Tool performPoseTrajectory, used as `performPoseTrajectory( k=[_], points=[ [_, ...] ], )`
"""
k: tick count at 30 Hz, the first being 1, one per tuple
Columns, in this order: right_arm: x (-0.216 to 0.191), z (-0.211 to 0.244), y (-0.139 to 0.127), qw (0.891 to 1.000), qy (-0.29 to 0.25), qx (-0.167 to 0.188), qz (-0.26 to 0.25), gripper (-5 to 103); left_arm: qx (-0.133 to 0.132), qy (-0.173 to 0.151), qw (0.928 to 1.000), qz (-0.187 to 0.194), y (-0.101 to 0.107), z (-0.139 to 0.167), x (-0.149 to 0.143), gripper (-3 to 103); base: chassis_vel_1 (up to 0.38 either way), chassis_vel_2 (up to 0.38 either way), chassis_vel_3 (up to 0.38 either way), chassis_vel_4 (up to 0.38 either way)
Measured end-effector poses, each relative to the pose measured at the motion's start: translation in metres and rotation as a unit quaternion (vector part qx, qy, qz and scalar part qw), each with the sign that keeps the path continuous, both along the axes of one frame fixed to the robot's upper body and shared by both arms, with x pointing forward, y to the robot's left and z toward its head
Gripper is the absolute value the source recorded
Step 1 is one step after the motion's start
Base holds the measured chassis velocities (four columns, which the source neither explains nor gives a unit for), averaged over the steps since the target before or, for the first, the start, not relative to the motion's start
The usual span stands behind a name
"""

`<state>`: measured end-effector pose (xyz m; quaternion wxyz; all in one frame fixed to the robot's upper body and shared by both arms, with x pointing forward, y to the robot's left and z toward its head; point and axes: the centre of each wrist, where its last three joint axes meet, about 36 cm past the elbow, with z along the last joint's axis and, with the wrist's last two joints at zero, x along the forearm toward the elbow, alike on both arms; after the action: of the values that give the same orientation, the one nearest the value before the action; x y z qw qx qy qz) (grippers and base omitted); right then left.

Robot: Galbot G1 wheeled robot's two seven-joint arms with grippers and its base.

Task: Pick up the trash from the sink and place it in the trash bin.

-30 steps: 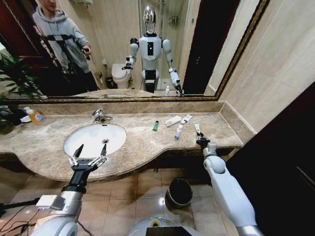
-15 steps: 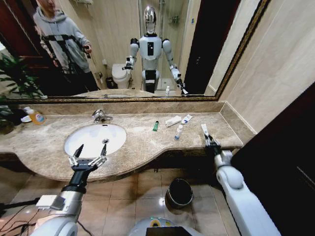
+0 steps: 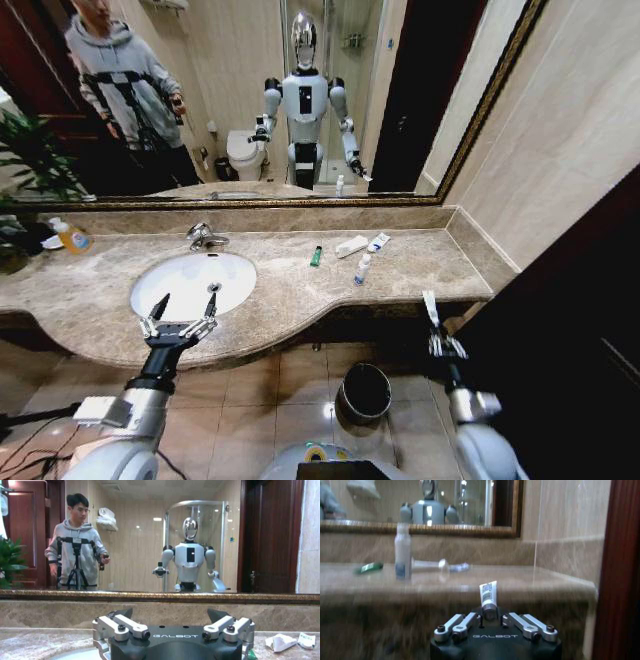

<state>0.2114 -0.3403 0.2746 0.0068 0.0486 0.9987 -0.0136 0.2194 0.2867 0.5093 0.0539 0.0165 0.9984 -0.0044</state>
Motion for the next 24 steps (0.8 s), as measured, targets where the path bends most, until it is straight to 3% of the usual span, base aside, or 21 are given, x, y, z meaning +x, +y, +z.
performPoseTrajectory(
  k=[7, 13, 17, 20, 24],
  points=[
    [-0.042, -0.067, -0.005, 0.997, 0.067, -0.039, 0.015, 17, 0.0, 0.0, 1.0, 0.0, 0.0, 0.0, 0.0, 100, 0.0, 0.0, 0.0, 0.0],
    [-0.046, -0.119, 0.002, 0.989, 0.118, -0.073, 0.043, 17, 0.0, 0.0, 1.0, 0.0, 0.0, 0.0, 0.0, 100, 0.0, 0.0, 0.0, 0.0],
    [-0.042, -0.157, 0.005, 0.98, 0.163, -0.094, 0.071, 17, 0.0, 0.0, 1.0, 0.0, 0.0, 0.0, 0.0, 100, 0.0, 0.0, 0.0, 0.0],
    [-0.043, -0.192, 0.001, 0.963, 0.221, -0.121, 0.098, 17, 0.0, 0.0, 1.0, 0.0, 0.0, 0.0, 0.0, 100, 0.0, 0.0, 0.0, 0.0],
    [-0.033, -0.202, 0.009, 0.946, 0.273, -0.124, 0.121, 17, 0.0, 0.0, 1.0, 0.0, 0.0, 0.0, 0.0, 100, 0.0, 0.0, 0.0, 0.0]
  ],
)
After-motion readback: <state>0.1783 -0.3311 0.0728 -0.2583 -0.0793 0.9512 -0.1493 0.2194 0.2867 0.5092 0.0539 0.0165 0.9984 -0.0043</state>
